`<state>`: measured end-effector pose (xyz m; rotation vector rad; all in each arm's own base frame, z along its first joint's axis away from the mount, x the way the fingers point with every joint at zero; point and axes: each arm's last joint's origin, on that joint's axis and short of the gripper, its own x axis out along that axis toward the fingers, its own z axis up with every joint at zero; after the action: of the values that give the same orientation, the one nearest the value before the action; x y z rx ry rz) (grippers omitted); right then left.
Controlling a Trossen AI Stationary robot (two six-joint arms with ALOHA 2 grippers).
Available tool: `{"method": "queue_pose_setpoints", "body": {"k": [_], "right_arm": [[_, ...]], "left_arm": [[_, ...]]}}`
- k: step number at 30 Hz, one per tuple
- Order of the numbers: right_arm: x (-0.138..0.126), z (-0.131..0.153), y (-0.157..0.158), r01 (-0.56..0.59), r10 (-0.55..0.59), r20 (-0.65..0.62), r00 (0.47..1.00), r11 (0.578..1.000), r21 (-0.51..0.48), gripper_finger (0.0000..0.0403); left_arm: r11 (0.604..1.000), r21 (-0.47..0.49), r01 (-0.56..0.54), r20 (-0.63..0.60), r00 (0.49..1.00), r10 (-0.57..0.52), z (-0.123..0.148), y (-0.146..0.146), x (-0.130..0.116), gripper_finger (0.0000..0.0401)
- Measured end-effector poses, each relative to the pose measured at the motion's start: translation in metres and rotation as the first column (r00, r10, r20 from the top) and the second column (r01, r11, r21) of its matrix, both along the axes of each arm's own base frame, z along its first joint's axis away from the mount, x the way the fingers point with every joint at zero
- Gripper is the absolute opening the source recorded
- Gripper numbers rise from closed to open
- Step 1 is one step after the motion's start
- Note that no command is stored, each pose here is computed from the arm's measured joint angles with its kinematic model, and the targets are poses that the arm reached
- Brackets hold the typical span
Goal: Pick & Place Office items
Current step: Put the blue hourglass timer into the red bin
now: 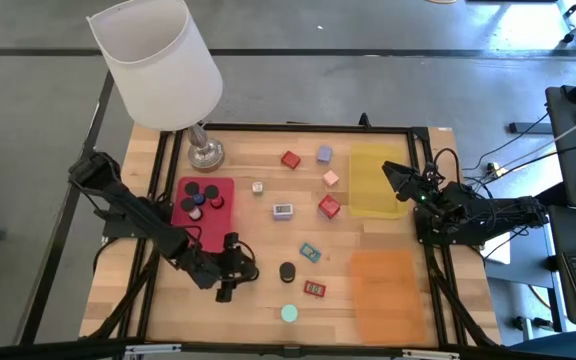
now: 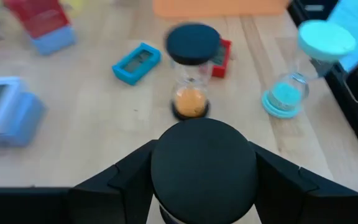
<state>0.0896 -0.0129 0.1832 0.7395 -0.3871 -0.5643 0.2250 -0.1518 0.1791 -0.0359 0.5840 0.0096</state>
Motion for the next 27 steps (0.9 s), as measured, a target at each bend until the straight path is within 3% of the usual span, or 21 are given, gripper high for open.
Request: {"method": "queue_pose_setpoints", "body": {"k": [6,11,15,20,27], "right_arm": [[0.0,0.0,0.0,0.0,0.0,0.0,1.0,1.0,0.0,0.0281],[0.0,0.0,0.0,0.0,0.0,0.0,1.0,1.0,0.0,0.0281],[0.0,0.0,0.0,0.0,0.0,-0.003,1.0,1.0,0.0,0.0281],[0.0,0.0,0.0,0.0,0.0,-0.005,1.0,1.0,0.0,0.0281],[0.0,-0.001,0.0,0.0,0.0,-0.007,1.0,1.0,0.0,0.0281]], "left_arm": [[0.992,-0.007,-0.123,0.065,0.99,0.123,0.027,0.016,-0.014,0.0215],[0.951,-0.132,-0.281,0.1,0.95,0.295,0.051,0.039,-0.031,0.0215],[0.911,-0.164,-0.379,0.126,0.908,0.4,0.065,0.055,-0.049,0.0215],[0.849,-0.129,-0.513,0.126,0.84,0.527,0.067,0.072,-0.07,0.0215],[0.779,-0.106,-0.619,0.01,0.782,0.623,0.054,0.082,-0.085,0.0215]]}}
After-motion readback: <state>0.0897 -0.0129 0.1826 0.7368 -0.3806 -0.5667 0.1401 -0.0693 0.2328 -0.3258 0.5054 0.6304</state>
